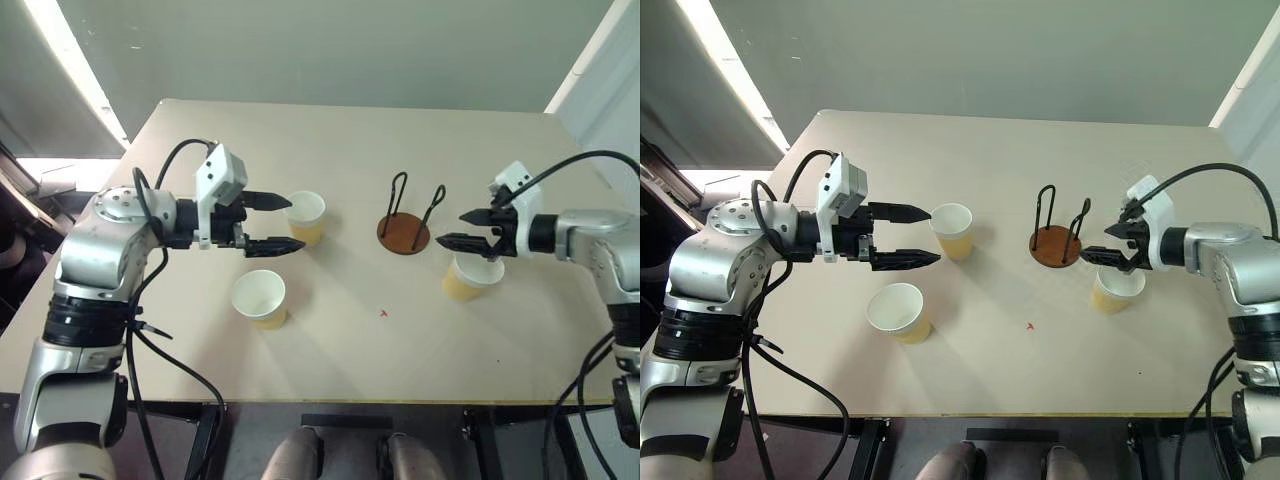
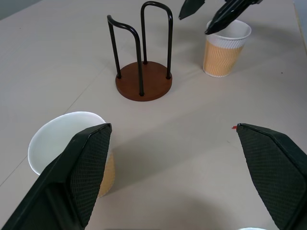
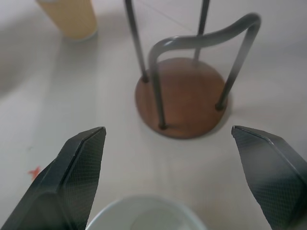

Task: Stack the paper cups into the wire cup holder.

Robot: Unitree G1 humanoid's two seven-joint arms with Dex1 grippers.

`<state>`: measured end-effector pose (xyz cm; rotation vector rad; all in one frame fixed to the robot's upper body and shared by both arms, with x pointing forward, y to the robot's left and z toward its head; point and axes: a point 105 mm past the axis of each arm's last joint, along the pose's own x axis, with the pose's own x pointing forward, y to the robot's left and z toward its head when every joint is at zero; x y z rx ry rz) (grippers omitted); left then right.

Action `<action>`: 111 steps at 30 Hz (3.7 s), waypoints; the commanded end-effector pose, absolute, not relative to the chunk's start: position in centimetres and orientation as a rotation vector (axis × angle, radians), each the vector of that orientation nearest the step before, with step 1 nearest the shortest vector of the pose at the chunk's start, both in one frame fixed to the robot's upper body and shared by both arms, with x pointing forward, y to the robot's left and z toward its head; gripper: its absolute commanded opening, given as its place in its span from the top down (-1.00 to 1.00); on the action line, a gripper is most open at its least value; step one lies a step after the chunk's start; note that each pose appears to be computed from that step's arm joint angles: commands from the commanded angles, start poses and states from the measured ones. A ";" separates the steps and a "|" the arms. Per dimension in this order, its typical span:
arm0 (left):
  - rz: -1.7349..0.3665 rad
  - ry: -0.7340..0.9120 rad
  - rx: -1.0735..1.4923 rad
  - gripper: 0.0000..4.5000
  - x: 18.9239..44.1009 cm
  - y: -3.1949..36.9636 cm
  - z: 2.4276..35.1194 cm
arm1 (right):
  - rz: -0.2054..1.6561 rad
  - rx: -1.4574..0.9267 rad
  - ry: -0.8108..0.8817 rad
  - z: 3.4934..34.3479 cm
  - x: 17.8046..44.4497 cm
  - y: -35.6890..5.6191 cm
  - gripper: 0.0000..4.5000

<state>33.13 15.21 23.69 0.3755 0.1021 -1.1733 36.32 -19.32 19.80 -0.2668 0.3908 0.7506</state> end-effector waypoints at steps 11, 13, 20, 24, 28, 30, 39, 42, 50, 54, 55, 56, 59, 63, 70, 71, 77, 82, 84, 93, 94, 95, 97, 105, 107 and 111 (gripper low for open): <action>-1.154 0.055 0.415 -1.00 33.0 15.5 24.8 | 0.745 -0.266 0.307 21.8 38.4 -17.6 -0.93; -1.153 0.055 0.415 -1.00 32.9 15.6 24.8 | 0.763 -0.262 0.312 21.6 38.4 -17.2 -0.93; -1.147 0.056 0.415 -1.00 33.0 15.6 24.6 | 0.778 -0.243 0.299 21.6 38.9 -15.9 -0.93; -1.144 0.051 0.408 -1.00 32.9 15.6 24.7 | 0.778 -0.223 0.300 21.4 38.9 -15.4 -0.67; -1.141 0.053 0.409 -1.00 32.9 15.7 24.6 | 0.781 -0.213 0.301 21.1 38.9 -15.0 -0.04; -1.141 0.050 0.400 -1.00 32.9 15.7 24.8 | 0.784 -0.213 0.298 21.1 38.9 -14.9 0.29; -1.242 0.101 0.382 -1.00 31.0 15.9 25.2 | 0.959 -0.328 0.247 23.1 35.6 -13.2 0.98; -1.328 0.141 0.365 -1.00 29.3 15.6 25.5 | 1.057 -0.447 0.253 23.2 33.3 -12.7 0.98; -1.503 0.288 0.439 -1.00 25.7 15.4 24.0 | 1.265 -0.562 0.292 23.1 28.1 -11.2 0.98; -1.512 0.293 0.457 -1.00 25.6 15.4 23.8 | 1.298 -0.580 0.330 22.1 27.1 -11.2 0.98; -1.516 0.294 0.458 -1.00 25.6 15.3 23.8 | 1.302 -0.580 0.340 21.9 27.0 -11.3 0.98; -1.519 0.295 0.459 -1.00 25.5 15.2 23.7 | 1.308 -0.579 0.350 21.6 26.8 -11.3 0.98; -1.523 0.301 0.466 -1.00 25.4 15.1 23.4 | 1.318 -0.574 0.380 20.6 26.6 -11.5 0.98; -1.519 0.299 0.469 -1.00 25.4 15.0 23.6 | 1.325 -0.563 0.409 19.5 26.6 -11.4 0.98; -1.509 0.297 0.471 -1.00 25.4 15.0 23.7 | 1.313 -0.602 0.470 17.6 27.1 -11.7 0.61; -1.507 0.297 0.470 -1.00 25.5 15.0 23.7 | 1.311 -0.609 0.474 17.5 27.2 -11.7 0.47; -1.492 0.286 0.467 -1.00 25.7 15.0 23.8 | 1.290 -0.611 0.474 17.5 27.7 -12.3 -0.51; -1.459 0.245 0.490 -1.00 25.8 14.9 24.3 | 1.248 -0.621 0.477 18.7 27.3 -14.0 -0.99; -1.436 0.228 0.519 -1.00 25.9 14.9 24.4 | 1.231 -0.635 0.479 19.4 26.9 -14.9 -0.99; -1.393 0.242 0.848 -1.00 25.3 15.3 23.0 | 1.174 -0.549 0.367 24.7 26.3 -17.2 -0.99; -1.389 0.244 0.877 -1.00 25.3 15.4 22.9 | 1.176 -0.542 0.360 25.0 26.3 -17.2 -0.99; -1.374 0.252 0.942 -1.00 25.5 15.8 22.6 | 1.190 -0.523 0.332 25.5 26.1 -16.9 -0.99; -1.340 0.285 1.048 -1.00 25.7 16.4 22.1 | 1.227 -0.500 0.270 26.3 25.7 -16.2 -0.99; -1.330 0.415 1.140 -1.00 24.2 17.3 19.6 | 1.311 -0.473 0.271 26.2 24.8 -15.6 -0.99; -1.322 0.442 1.141 -1.00 24.0 17.6 19.0 | 1.321 -0.476 0.275 26.3 24.9 -15.4 -0.99; -1.301 0.460 1.160 -1.00 24.1 17.9 18.2 | 1.333 -0.483 0.270 26.4 25.1 -15.2 -0.99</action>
